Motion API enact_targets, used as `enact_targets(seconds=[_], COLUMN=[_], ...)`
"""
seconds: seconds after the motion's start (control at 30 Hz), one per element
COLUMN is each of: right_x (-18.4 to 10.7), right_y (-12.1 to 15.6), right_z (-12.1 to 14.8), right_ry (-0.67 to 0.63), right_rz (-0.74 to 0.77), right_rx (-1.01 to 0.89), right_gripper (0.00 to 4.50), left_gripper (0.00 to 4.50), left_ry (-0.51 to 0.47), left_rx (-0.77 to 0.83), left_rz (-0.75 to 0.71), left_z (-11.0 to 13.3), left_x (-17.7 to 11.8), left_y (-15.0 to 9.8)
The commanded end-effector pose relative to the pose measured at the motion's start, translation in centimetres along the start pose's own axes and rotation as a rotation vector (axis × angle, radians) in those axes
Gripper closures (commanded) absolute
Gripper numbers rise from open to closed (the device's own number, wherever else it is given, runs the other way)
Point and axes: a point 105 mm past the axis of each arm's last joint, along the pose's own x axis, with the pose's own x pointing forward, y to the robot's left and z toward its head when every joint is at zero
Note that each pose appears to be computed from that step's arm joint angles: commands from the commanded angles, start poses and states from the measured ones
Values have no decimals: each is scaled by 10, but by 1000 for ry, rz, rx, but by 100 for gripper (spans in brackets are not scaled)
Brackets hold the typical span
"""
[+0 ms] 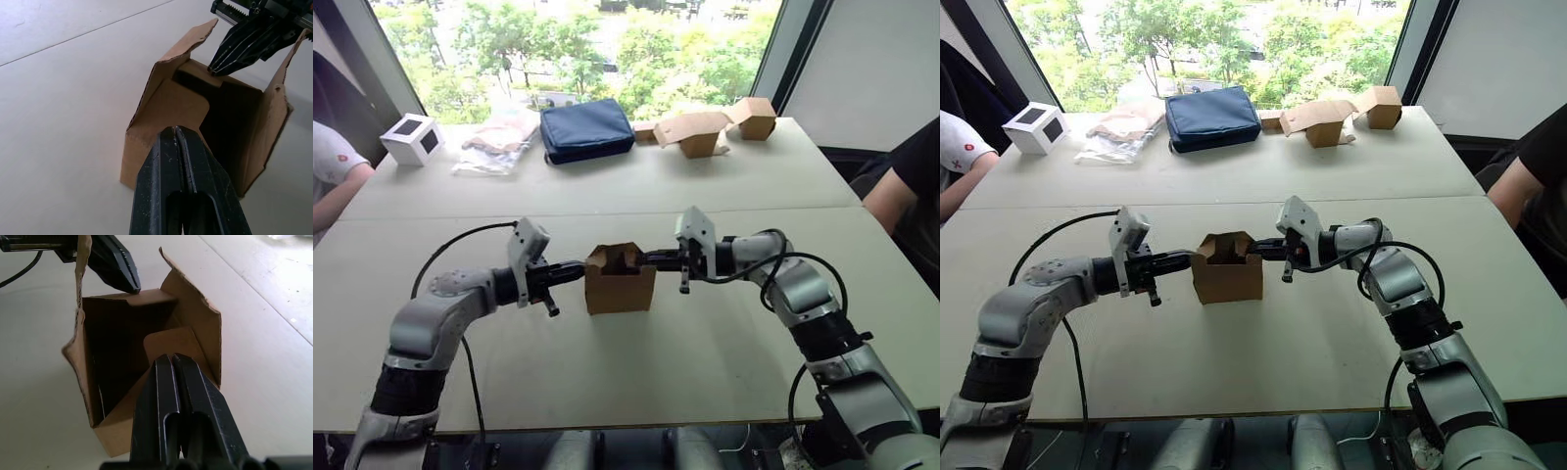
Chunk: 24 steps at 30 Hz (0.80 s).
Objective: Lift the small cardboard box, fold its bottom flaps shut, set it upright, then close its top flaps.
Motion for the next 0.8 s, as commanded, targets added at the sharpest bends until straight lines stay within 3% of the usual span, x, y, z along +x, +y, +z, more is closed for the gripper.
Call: enact_targets(seconds=[0.03,0.3,0.57,0.8], right_x=[4,2,-37,-45], right_y=[-5,-6,-10,22], right_z=[8,13,64,83], right_ry=[-3,-19,-202,-212], right_rz=[-11,-13,-80,-85], right_rx=[-62,-77,-58,-92], right_gripper=[450,450,450,450], left_gripper=[447,447,447,447], left_ry=[-3,-12,-152,-105], left_rx=[62,96,25,32], left_rz=[-22,-56,-47,-4], left_z=[8,13,53,50], left_x=[6,9,-25,-21], left_y=[0,1,25,54])
